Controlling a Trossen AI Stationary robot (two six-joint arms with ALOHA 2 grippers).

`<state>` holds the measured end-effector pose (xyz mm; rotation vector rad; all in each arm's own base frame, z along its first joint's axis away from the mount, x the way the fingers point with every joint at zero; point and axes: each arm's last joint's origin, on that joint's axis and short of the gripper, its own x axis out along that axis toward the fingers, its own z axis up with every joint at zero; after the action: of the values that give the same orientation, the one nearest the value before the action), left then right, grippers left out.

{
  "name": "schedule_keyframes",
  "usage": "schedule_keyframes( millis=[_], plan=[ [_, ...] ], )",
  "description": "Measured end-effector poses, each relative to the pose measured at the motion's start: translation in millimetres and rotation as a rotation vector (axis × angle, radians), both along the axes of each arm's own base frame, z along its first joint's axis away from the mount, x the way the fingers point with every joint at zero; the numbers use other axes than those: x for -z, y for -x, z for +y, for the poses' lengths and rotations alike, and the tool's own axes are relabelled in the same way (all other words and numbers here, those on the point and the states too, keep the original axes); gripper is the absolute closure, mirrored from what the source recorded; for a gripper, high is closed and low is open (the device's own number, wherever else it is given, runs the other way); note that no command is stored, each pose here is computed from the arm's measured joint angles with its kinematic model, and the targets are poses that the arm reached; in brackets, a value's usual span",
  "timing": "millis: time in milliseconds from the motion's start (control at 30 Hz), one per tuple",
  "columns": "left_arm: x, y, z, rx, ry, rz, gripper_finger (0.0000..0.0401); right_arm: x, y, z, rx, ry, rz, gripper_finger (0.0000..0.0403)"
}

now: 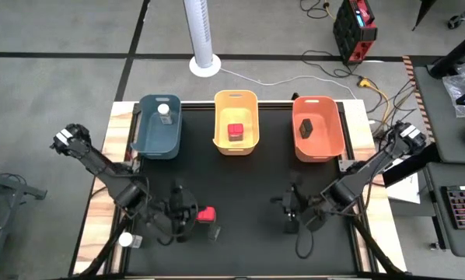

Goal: Sort spices by type
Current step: Put the red seasoning can into the yellow bin

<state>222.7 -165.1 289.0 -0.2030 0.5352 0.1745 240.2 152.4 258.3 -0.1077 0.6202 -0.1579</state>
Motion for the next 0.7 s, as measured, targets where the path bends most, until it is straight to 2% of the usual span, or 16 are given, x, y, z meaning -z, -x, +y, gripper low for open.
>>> schedule_keyframes(
  millis=[233, 367, 533, 700],
  plan=[
    [22, -12, -15, 0.041, -0.002, 0.067, 0.0399, 14, -5, 7, -0.01, 0.029, 0.042, 0.039],
    [23, -18, -18, 0.112, 0.056, 0.197, 0.038, 17, -6, 8, -0.01, 0.033, 0.047, 0.039],
    [22, -22, -22, 0.124, 0.091, 0.361, 0.0332, 16, -6, 8, -0.01, 0.03, 0.042, 0.039],
    [27, -31, -25, 0.083, 0.067, 0.471, 0.0255, 16, -7, 8, -0.009, 0.03, 0.039, 0.039]
  ],
)
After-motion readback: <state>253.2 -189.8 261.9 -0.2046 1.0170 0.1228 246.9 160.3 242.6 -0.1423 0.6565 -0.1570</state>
